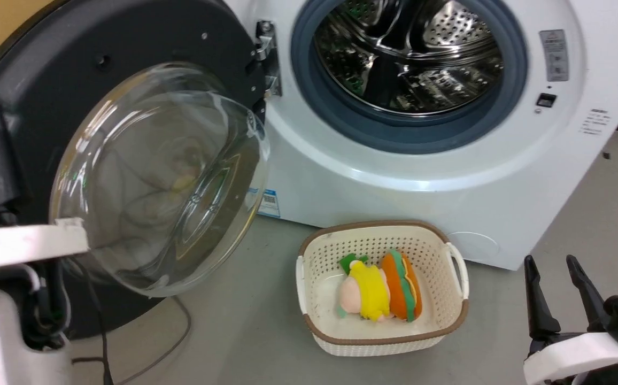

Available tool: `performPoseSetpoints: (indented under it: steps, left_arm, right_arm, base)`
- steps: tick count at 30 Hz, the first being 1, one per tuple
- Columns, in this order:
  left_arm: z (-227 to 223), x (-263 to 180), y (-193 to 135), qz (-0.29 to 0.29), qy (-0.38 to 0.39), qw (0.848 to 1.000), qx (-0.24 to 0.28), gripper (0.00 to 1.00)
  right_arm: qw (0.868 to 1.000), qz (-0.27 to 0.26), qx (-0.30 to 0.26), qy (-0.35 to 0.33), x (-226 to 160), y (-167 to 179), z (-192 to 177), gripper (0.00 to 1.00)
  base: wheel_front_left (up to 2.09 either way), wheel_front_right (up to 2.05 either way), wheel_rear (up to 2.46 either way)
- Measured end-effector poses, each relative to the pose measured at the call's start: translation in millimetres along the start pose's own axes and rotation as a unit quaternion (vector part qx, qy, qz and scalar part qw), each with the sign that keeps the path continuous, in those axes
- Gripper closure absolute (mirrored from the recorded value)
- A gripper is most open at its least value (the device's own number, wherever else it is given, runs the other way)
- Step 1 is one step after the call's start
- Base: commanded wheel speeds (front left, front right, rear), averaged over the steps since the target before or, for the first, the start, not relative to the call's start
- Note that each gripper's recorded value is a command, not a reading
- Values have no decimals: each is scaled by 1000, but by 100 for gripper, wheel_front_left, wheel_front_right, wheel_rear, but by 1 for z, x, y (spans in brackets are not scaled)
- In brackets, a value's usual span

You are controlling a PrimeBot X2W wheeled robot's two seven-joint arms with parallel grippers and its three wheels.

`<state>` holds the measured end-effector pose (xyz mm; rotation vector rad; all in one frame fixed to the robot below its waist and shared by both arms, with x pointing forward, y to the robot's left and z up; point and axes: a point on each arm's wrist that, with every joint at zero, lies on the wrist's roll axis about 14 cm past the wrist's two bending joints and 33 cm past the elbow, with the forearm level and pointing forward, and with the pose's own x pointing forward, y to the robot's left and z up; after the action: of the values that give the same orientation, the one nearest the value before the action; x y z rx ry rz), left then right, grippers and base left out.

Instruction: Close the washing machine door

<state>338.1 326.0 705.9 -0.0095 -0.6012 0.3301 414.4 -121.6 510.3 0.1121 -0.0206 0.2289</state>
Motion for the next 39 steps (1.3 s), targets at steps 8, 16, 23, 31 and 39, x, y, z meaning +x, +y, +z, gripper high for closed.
performPoseSetpoints:
  steps: [8, 16, 23, 31, 39]
  left_arm:
    - [19, 11, 50, 50, -24, 998, -18, 100]
    - [16, 10, 115, 122, 9, 991, -51, 100]
    - [-22, -8, 157, 189, 110, 966, -135, 100]
    - [-65, -35, 174, 218, 223, 920, -238, 100]
    - [-98, -66, 166, 211, 302, 877, -309, 100]
  right_arm:
    - [1000, 14, 12, 11, 11, 9, -12, 0]
    - [999, 25, 21, 19, 21, 18, -24, 0]
    - [999, 34, 34, 25, 26, 25, -32, 0]
    - [998, 34, 42, 31, 31, 26, -41, 0]
    - [998, 35, 49, 29, 40, 28, -46, 0]
  base:
    - [0, 0, 0]
    - [0, 0, 0]
    - [0, 0, 0]
    - [0, 0, 0]
    - [0, 0, 0]
